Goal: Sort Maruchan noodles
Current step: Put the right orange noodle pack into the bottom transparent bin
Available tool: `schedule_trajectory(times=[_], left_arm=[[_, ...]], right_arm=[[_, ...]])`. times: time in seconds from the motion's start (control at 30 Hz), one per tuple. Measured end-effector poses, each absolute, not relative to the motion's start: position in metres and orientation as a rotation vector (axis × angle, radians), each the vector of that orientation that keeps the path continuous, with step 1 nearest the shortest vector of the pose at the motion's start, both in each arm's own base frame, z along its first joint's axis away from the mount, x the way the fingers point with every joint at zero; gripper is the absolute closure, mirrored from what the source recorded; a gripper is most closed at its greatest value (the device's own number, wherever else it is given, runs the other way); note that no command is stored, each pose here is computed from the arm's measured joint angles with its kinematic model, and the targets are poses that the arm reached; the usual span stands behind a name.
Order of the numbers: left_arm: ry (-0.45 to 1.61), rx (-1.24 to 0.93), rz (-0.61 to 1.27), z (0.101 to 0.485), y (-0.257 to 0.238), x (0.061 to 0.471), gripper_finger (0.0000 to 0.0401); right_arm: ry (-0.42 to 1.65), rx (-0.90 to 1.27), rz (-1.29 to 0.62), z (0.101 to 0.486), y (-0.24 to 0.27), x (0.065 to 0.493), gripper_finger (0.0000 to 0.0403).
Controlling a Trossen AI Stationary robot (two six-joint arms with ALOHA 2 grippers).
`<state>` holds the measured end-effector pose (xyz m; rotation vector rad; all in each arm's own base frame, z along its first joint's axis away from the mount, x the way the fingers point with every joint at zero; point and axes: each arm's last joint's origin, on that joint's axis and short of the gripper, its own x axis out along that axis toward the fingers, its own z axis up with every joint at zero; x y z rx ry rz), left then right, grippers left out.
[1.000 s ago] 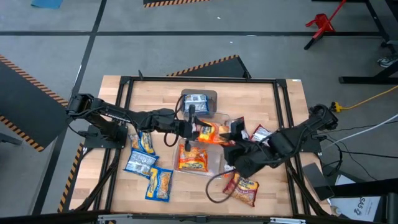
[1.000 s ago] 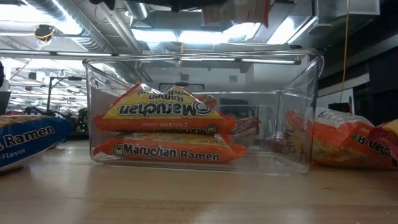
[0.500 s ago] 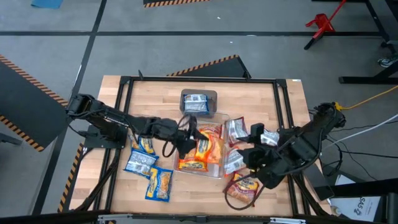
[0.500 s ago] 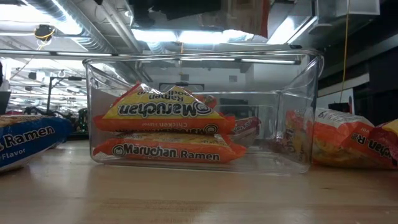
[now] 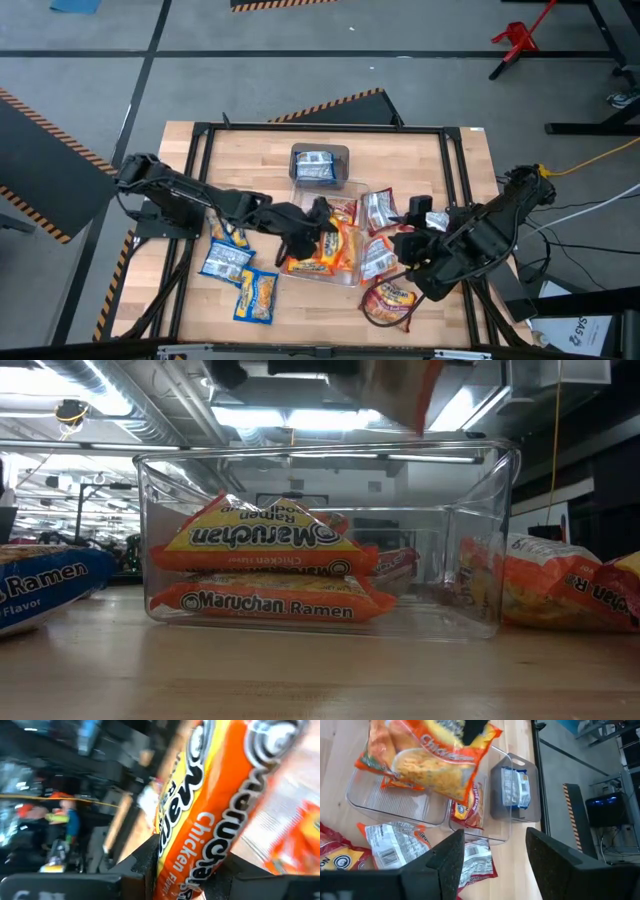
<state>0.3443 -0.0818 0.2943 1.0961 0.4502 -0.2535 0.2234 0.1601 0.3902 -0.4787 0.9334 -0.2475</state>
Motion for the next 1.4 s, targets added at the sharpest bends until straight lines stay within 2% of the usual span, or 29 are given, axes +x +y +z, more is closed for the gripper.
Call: schedule_trajectory(times=[0.17,0.6,1.0,1.4], left_arm=[[0.582,1.227,-0.357,0.28,-0.084,0.358,0.0292],[0.647,1.404,-0.453,0.245,-0.093,0.383,0.0293],[0.591,1.365,-0.526,0.243,-0.111,0.38,0.0293],[0.564,1.328,-0.533,0.245,-0.1,0.385,0.0293]], right_arm=[[0.945,-0.449,-0.25,0.39,0.16,0.223,0.0205],[0.954,-0.416,-0.265,0.389,0.159,0.222,0.0205],[0.954,-0.417,-0.266,0.389,0.159,0.221,0.0205],[0.953,-0.418,-0.267,0.389,0.159,0.221,0.0205]])
